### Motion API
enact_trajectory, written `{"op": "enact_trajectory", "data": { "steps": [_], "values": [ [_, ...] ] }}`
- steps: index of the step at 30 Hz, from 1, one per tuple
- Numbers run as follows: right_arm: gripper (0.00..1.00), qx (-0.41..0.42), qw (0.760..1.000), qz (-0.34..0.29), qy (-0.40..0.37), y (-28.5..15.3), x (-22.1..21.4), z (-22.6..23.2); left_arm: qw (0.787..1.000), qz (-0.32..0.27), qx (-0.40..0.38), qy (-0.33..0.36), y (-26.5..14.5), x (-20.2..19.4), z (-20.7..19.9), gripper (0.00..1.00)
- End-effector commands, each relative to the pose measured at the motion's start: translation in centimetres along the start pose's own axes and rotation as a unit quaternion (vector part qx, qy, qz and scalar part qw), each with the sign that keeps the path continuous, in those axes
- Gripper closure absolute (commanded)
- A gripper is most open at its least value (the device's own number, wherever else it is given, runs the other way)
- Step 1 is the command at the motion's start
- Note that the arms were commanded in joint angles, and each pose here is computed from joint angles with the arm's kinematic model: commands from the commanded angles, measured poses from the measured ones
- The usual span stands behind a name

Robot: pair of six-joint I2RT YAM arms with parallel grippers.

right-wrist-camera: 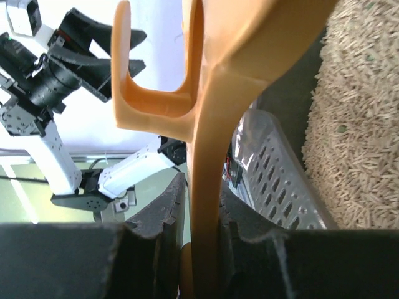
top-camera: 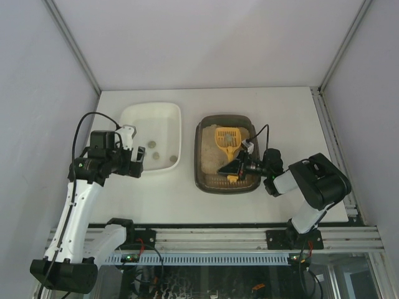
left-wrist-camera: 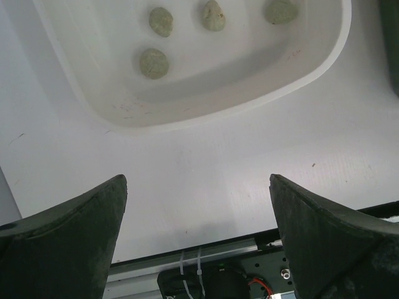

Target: Clean the litter box

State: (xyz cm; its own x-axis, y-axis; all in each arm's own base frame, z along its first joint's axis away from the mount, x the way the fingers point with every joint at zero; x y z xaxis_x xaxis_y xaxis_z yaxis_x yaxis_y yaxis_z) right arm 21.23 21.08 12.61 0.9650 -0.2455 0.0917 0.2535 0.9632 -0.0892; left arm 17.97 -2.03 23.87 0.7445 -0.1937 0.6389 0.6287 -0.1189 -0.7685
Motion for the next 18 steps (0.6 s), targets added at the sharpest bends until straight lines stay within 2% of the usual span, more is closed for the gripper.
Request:
{"op": "enact_trajectory", "data": {
  "steps": [1,3,6,12,16,18],
  "values": [
    [1.00,0.028,0.998,-0.014,-0.048,-0.4,0.6,2.1,1.000,-0.014,-0.011,0.002,0.1,-0.2,0.2,0.00],
    [1.00,0.018,0.998,-0.001,-0.055,0.2,0.1,2.2,1.000,-0.011,-0.011,-0.001,0.2,-0.2,0.3,0.00],
    [1.00,-0.018,0.995,0.052,-0.081,1.6,-1.8,2.3,1.000,-0.002,-0.012,-0.006,0.6,-0.2,0.5,0.00],
    [1.00,-0.003,0.996,-0.022,-0.087,-2.7,0.0,3.5,1.000,0.000,-0.018,-0.018,0.9,-0.3,0.8,0.00],
    [1.00,-0.086,0.987,0.027,-0.136,-1.6,-2.6,2.7,1.000,-0.009,-0.016,-0.023,0.5,-0.3,1.1,0.00],
    [1.00,-0.091,0.984,0.039,-0.146,-1.5,-3.1,2.9,1.000,-0.009,-0.016,-0.024,0.5,-0.4,1.1,0.00]
  ]
}}
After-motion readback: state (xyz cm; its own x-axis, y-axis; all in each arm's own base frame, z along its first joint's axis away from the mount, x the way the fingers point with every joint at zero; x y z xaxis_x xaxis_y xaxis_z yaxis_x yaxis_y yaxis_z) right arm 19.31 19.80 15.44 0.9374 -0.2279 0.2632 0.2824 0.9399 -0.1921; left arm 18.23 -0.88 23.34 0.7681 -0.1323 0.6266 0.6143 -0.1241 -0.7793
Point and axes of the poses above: each gripper's point midway between its finger pads, its own y axis out along the fingers, its own z axis along the line the jaws close on, x = y × z, the point moved 6 cm from there along -y, back along the fingers, and after that the axes turned 1 degree about -y, right-handed, at the moved point
